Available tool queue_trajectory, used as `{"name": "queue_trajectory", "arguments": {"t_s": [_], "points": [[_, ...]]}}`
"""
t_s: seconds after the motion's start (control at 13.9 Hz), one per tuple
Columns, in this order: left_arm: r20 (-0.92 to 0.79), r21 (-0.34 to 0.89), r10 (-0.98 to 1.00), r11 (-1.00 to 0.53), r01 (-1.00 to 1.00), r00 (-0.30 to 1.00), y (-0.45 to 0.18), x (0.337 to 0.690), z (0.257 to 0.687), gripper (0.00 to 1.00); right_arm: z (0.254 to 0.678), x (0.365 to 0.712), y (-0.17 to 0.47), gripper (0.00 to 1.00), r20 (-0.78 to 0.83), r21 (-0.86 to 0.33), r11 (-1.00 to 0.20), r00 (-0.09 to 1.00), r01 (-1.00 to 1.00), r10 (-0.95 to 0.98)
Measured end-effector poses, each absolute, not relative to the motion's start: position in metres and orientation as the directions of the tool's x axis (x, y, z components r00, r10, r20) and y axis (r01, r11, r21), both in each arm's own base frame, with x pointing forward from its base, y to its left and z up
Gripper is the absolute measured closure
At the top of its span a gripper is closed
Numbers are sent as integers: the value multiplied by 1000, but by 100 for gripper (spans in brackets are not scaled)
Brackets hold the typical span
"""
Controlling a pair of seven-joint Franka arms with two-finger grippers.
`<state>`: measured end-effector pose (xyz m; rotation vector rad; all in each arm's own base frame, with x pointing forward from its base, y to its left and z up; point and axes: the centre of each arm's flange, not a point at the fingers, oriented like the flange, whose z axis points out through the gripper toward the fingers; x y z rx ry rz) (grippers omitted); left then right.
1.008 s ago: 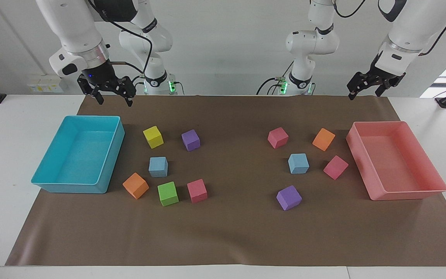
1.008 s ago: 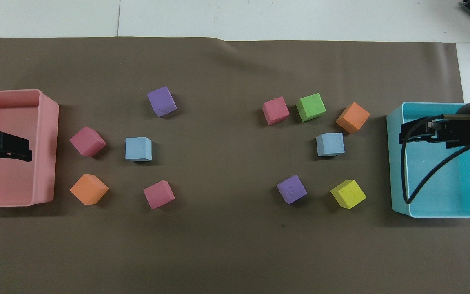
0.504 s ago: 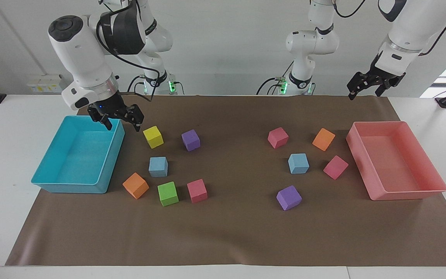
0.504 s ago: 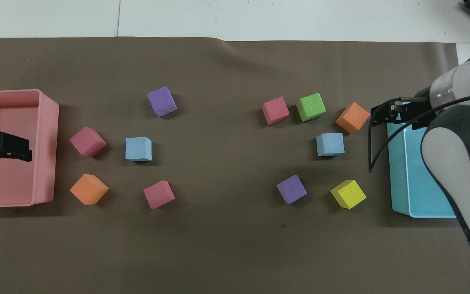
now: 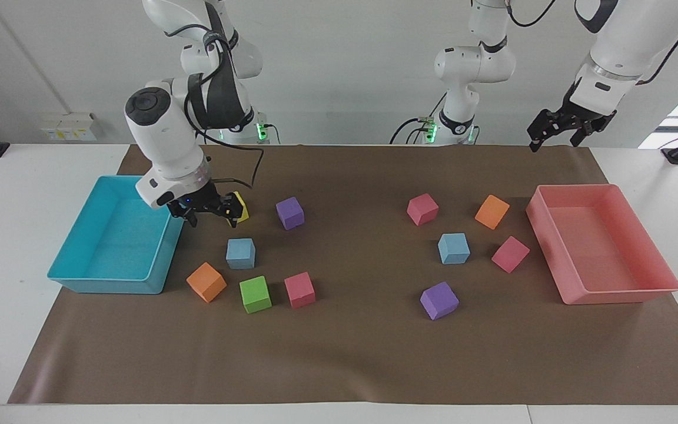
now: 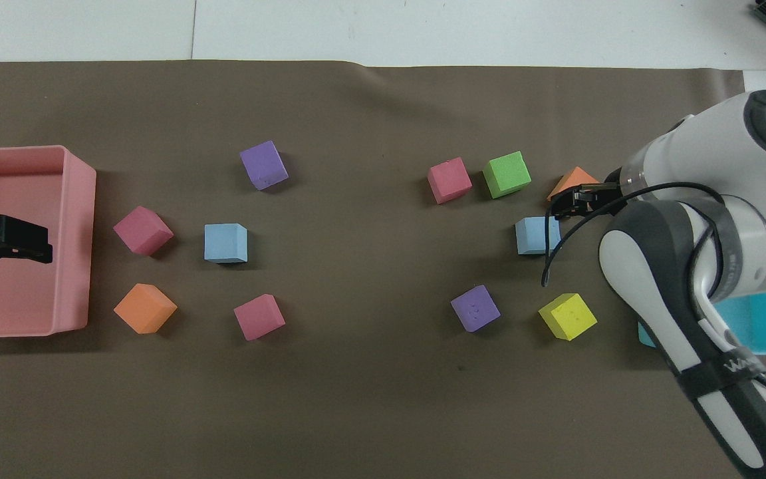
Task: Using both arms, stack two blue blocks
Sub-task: 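Reach the right gripper to the light-blue cube beside the orange cube, then close the right gripper on the light-blue cube and lift it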
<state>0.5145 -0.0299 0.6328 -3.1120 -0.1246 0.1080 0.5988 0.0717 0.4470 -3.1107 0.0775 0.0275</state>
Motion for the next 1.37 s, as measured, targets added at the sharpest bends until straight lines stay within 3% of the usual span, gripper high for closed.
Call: {"name": "queue_trajectory", "arguments": {"t_s": [0.58, 1.37], "points": [[-68, -28, 81, -996, 79, 994, -30, 515, 633, 0, 370, 602, 85, 0, -15, -37, -999, 999, -39, -39], [-68, -28, 81, -996, 79, 994, -30, 515, 633, 0, 320, 599, 101, 0, -7, -11, -1000, 1000, -18, -18]]}}
